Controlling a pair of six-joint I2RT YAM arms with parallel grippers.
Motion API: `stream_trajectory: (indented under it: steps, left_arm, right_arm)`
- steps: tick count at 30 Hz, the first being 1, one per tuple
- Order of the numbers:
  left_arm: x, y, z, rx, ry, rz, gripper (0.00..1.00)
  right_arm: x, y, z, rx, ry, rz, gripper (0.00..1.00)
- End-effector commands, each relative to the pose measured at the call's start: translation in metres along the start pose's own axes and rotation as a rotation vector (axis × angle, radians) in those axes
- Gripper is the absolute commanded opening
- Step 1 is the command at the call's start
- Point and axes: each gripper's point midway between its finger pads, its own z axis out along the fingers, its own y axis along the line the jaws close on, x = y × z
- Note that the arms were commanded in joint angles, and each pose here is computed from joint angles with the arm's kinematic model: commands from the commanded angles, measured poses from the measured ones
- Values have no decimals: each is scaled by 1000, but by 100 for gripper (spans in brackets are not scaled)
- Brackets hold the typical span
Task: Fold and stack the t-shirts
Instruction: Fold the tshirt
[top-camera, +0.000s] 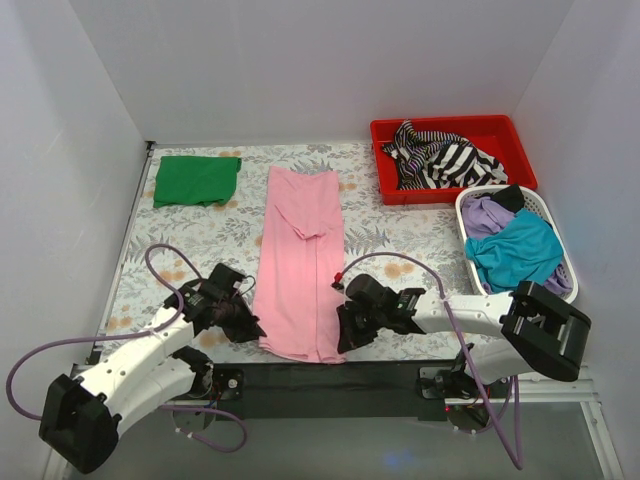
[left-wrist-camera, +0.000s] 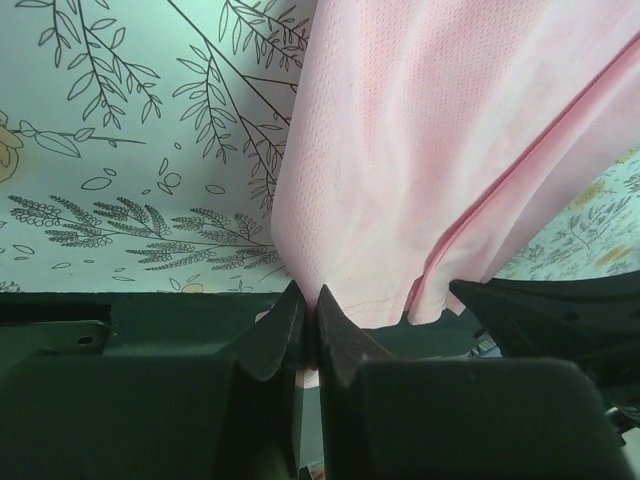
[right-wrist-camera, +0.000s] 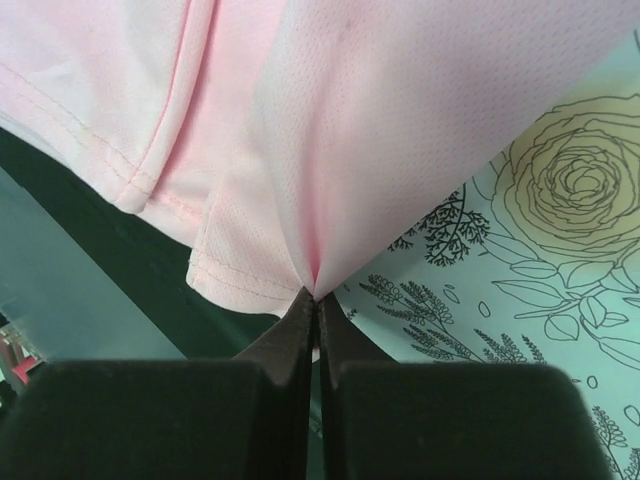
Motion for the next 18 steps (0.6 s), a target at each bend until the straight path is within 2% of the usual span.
stream_trajectory:
  steps: [1, 9, 18]
  left_arm:
    - [-3, -11, -5, 24, -5, 35, 2]
    - [-18, -36, -5, 47, -39, 88, 3]
    - [-43, -75, -2, 76, -94, 145, 5]
  right_arm:
    - [-20, 22, -13, -42, -60, -75, 1]
    - [-57, 45, -27, -37, -138, -170, 1]
    - [-91, 32, -28, 62, -159, -213, 1]
